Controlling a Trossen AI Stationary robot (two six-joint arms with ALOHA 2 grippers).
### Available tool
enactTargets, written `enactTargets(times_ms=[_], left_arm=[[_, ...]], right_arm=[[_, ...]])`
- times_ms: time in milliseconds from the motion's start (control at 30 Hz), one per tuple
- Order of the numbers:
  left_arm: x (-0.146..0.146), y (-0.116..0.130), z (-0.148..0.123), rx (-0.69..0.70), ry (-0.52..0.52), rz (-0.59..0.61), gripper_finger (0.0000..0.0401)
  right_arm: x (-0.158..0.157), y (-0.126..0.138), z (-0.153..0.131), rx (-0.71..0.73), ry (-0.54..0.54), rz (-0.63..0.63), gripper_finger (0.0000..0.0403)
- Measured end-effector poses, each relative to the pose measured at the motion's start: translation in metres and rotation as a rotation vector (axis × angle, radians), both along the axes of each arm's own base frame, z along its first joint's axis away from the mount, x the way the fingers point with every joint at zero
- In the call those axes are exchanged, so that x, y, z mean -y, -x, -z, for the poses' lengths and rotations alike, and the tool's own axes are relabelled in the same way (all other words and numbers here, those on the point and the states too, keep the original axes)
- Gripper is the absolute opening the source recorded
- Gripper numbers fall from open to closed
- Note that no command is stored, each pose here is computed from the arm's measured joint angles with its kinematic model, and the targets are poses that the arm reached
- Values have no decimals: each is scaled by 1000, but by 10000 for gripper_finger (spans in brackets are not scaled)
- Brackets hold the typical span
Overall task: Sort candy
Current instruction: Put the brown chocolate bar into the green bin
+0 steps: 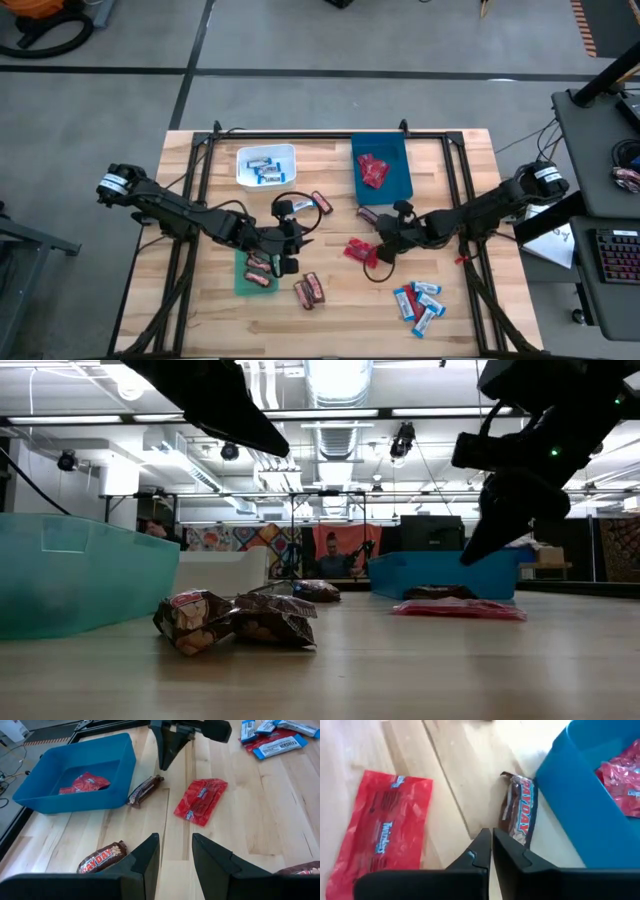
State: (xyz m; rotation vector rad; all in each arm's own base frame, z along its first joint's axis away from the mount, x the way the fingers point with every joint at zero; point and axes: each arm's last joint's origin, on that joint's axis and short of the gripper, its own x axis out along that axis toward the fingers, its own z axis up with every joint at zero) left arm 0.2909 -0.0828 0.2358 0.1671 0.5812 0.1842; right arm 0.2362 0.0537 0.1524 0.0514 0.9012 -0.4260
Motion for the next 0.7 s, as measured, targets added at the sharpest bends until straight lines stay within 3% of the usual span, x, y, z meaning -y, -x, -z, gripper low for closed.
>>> enactTargets(times_ms=[167,467,567,700], left_arm=[[0,0,0,3,1,0,100],[-1,2,8,23,7,0,100],[-1,3,14,38,13,0,100],[-1,3,16,80,20,5,100]], right_arm=[[1,0,1,-8,-27,-2,68],[7,-4,19,-52,86,90,210],[10,-7,29,-88,52,101,230],[13,-12,42,-112,67,121,227]])
